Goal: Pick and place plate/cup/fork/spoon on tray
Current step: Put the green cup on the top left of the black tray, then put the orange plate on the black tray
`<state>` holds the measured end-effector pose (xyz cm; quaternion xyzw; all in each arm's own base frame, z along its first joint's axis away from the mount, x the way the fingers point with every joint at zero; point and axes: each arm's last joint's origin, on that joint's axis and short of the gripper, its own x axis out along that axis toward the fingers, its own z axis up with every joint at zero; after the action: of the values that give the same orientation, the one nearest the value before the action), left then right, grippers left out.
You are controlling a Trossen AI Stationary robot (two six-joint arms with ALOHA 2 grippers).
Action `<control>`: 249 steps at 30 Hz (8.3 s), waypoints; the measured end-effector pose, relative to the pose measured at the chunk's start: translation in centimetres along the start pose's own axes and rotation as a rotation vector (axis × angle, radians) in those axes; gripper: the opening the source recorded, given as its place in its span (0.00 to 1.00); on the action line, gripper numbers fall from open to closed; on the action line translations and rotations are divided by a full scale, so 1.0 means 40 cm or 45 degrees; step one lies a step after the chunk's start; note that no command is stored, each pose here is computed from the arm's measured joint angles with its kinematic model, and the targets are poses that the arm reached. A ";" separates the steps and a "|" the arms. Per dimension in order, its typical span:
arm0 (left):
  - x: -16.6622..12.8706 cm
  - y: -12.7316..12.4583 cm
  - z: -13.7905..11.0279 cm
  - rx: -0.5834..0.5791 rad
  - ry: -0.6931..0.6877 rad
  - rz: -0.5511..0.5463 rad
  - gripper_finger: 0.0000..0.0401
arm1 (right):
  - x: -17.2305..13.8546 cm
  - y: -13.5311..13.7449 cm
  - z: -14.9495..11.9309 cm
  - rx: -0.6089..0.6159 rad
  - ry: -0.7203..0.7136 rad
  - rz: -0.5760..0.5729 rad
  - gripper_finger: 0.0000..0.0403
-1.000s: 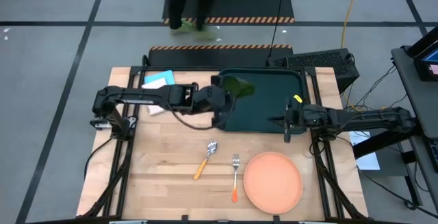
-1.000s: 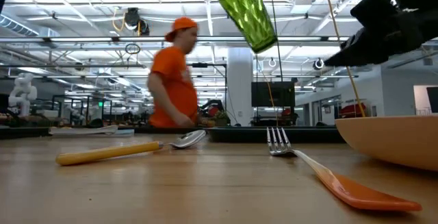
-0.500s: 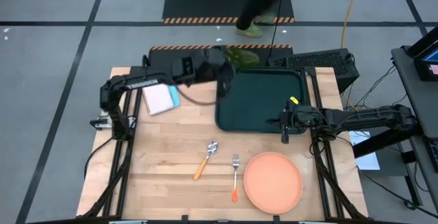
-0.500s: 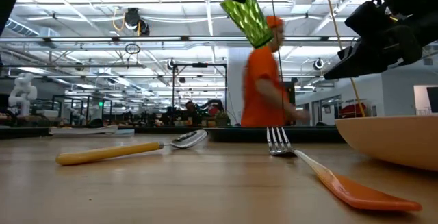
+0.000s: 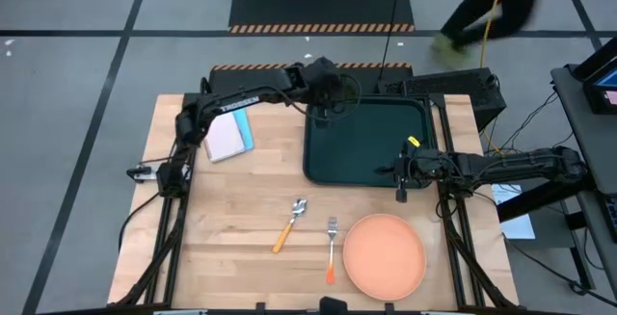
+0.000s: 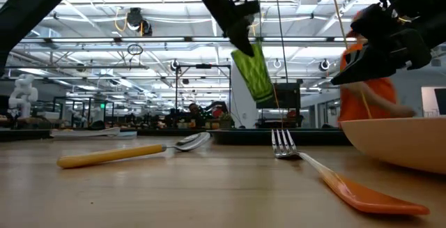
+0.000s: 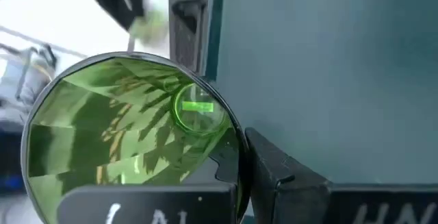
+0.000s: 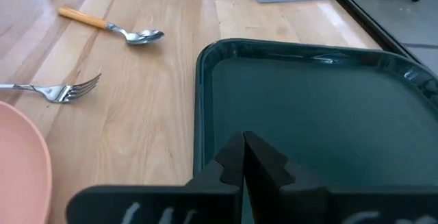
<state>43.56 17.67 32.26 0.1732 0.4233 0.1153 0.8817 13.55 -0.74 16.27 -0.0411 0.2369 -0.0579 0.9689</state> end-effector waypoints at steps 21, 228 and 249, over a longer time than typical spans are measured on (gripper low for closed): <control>0.057 -0.022 -0.089 -0.068 0.350 -0.204 0.02 | 0.000 -0.001 0.011 -0.060 -0.057 -0.006 0.00; -0.216 -0.916 -0.062 0.122 0.157 -0.112 0.05 | -0.139 0.564 0.329 -0.324 0.777 0.139 0.00; -0.126 -0.961 -0.156 -0.200 0.095 -0.119 0.05 | 0.042 0.316 0.413 -0.355 0.965 -0.358 0.00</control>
<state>37.73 -17.89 16.68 0.0794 0.4531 0.1134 0.8807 23.87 12.41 28.75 -0.1794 0.5739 -0.1681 0.7812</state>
